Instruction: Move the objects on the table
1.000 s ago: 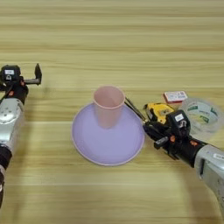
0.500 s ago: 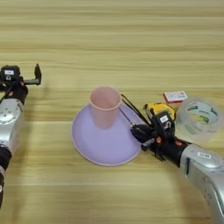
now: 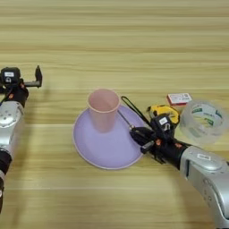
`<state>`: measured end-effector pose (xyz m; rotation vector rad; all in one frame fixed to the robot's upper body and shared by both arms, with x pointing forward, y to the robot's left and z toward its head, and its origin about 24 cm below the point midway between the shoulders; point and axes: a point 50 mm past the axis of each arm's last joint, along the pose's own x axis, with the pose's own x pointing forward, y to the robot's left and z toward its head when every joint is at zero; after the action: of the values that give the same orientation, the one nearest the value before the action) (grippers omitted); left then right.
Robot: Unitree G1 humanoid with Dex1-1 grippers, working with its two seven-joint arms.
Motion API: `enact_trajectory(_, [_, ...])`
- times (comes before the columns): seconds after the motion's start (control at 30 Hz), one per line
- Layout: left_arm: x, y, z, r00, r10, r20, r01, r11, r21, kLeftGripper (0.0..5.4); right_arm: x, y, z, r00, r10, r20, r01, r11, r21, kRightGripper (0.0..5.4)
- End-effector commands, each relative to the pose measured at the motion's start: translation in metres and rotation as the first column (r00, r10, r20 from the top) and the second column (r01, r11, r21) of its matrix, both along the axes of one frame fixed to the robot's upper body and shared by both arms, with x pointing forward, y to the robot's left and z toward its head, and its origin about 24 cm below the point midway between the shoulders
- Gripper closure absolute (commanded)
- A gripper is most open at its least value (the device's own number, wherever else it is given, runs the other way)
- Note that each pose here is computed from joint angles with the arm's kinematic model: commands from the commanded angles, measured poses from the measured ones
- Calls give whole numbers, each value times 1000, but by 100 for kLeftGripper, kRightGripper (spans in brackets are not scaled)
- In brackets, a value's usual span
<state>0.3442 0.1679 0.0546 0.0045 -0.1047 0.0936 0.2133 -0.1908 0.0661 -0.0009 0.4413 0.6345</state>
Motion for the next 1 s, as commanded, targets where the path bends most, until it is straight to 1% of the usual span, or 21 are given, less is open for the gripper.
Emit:
enact_trajectory(0.03, [0, 0, -1, 1000, -2, -10, 2, 1000, 4, 0, 4, 1, 1, 1000, -7, 15, 7, 1000, -14, 452])
enact_trajectory(0.23, [-1, 0, -1, 1000, -2, -10, 2, 1000, 3, 0, 6, 0, 0, 1000, -13, 17, 13, 1000, -23, 452])
enact_trajectory(0.27, [-1, 0, -1, 1000, -2, -10, 2, 1000, 3, 0, 5, 1, 0, 1000, -11, 18, 12, 1000, -23, 423])
enact_trajectory(0.33, [-1, 0, -1, 1000, -2, -10, 2, 1000, 3, 0, 5, 2, 1, 1000, -10, 24, 10, 1000, -19, 414])
enact_trajectory(0.37, [-1, 0, -1, 1000, -2, -10, 2, 1000, 3, 0, 5, 2, 2, 1000, -10, 27, 10, 1000, -15, 394])
enact_trajectory(0.7, [-1, 1, 0, 1000, -2, -10, 2, 1000, 5, 0, 5, 1, 6, 999, -12, 44, 12, 1000, 0, 288])
enact_trajectory(0.83, [-1, 1, 0, 1000, -2, -10, 2, 1000, 6, 0, 3, -3, 13, 997, -20, 74, 20, 1000, -1, 249])
enact_trajectory(0.87, [0, 0, 0, 1000, -2, -11, 2, 1000, 6, 0, 3, -5, 15, 996, -22, 83, 23, 1000, -2, 228])
enact_trajectory(1.0, [0, 0, 0, 1000, -1, -12, 1, 1000, 6, 0, 5, -16, 24, 989, -59, 134, 62, 998, -21, 182])
